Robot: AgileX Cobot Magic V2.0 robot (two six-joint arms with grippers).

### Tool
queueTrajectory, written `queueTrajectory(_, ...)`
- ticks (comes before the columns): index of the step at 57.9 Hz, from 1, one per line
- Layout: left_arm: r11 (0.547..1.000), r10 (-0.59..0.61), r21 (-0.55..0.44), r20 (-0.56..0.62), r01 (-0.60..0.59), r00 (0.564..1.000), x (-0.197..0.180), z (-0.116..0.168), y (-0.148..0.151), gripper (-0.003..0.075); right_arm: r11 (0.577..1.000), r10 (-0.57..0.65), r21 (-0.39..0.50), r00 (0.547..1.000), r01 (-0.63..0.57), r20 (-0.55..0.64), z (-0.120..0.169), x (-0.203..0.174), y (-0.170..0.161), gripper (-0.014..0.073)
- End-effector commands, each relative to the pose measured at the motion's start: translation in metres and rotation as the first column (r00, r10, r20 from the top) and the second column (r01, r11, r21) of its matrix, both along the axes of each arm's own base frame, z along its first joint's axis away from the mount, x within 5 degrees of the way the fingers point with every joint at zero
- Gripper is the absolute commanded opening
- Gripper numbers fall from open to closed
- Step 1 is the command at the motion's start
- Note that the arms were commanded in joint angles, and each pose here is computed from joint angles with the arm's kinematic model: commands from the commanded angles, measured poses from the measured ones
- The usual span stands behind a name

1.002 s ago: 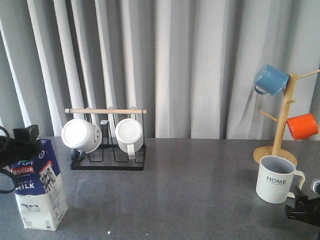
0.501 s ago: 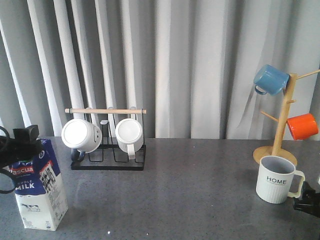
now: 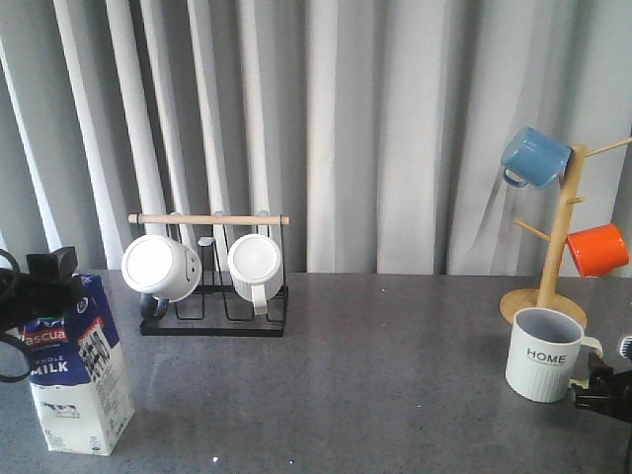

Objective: Place milk next to cup
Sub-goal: 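Grasp the white HOME mug with the right gripper and slide it toward the table center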

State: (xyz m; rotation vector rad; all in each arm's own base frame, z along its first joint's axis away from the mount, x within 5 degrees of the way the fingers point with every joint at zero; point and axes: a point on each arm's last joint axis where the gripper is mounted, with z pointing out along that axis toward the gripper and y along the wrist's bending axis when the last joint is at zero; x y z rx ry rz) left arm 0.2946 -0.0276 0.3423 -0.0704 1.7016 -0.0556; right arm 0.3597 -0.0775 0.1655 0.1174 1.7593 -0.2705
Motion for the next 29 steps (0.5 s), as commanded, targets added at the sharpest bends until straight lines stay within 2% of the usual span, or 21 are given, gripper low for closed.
queueTrajectory(1, 1.000, 0.025, 0.002, 0.100, -0.025, 0.995, -0.003, 0.022, 0.002, 0.0577, 1.000, 0.002, -0.031, 0.994, 0.001, 0.110, 0.021, 0.005, -0.002, 0.0560)
queueTrajectory(29, 1.000, 0.025, 0.002, 0.100, -0.025, 0.995, -0.003, 0.022, 0.002, 0.0577, 1.000, -0.003, -0.027, 0.995, 0.006, 0.095, 0.000, 0.019, -0.006, 0.0560)
